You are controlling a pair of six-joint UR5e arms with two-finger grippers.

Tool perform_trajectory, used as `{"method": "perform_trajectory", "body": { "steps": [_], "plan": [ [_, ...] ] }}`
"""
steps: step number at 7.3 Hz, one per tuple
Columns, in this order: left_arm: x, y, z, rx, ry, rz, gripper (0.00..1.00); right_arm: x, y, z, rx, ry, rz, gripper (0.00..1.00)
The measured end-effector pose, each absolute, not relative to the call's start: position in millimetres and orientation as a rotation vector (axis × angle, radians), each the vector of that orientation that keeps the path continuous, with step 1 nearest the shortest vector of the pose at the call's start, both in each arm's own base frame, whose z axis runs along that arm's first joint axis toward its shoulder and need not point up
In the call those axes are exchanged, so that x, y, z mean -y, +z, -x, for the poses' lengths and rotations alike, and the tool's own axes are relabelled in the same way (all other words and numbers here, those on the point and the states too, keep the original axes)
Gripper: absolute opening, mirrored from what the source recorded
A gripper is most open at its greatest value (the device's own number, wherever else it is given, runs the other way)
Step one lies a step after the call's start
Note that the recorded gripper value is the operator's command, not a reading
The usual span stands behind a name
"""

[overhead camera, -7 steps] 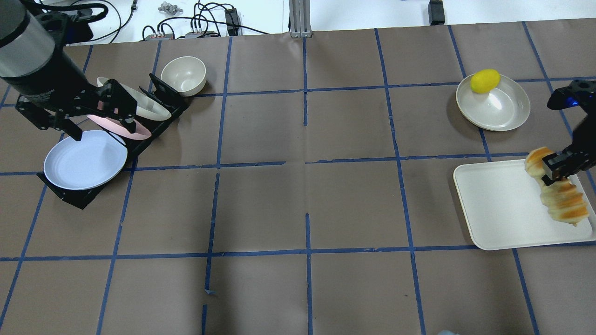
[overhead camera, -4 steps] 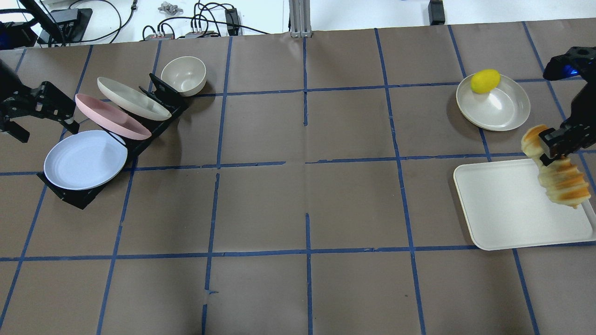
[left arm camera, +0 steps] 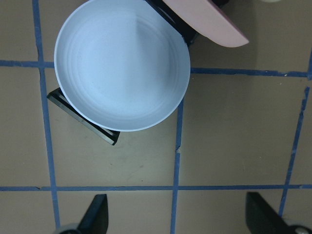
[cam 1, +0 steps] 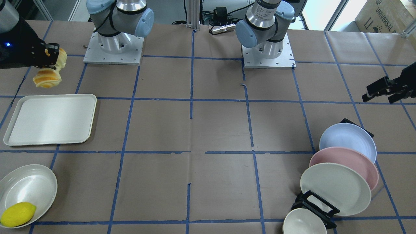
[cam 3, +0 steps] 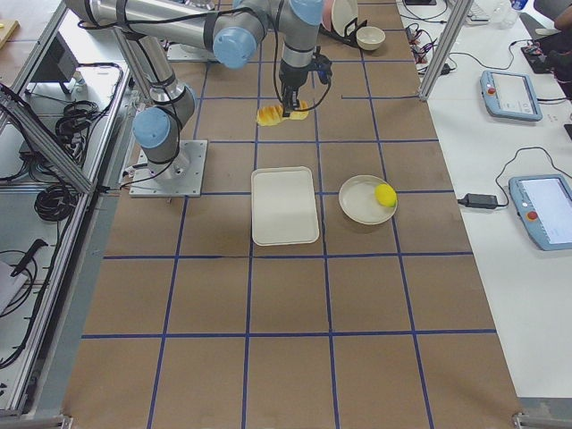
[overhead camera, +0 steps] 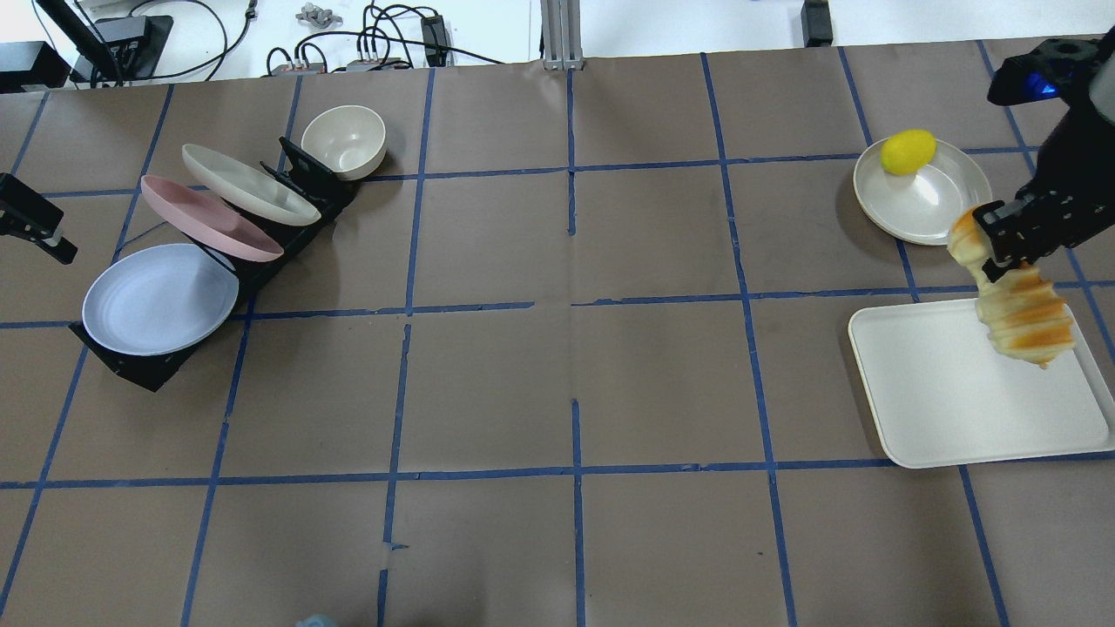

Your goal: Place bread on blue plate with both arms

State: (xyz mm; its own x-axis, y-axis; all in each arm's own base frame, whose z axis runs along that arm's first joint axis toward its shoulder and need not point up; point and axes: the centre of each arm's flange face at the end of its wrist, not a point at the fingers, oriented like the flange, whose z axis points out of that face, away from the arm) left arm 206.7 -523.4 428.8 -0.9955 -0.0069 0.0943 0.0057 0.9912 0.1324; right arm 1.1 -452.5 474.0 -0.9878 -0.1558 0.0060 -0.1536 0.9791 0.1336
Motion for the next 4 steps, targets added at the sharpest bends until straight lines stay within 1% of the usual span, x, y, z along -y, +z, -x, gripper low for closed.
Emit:
{"method": "perform_trajectory", "body": {
  "steps": [4],
  "plan": [
    [548, 389, -290, 2.983, -0.199, 0.11, 1.0, 449, 498, -59, 3.166, -0.186, -0.301, 0.06]
  ]
}}
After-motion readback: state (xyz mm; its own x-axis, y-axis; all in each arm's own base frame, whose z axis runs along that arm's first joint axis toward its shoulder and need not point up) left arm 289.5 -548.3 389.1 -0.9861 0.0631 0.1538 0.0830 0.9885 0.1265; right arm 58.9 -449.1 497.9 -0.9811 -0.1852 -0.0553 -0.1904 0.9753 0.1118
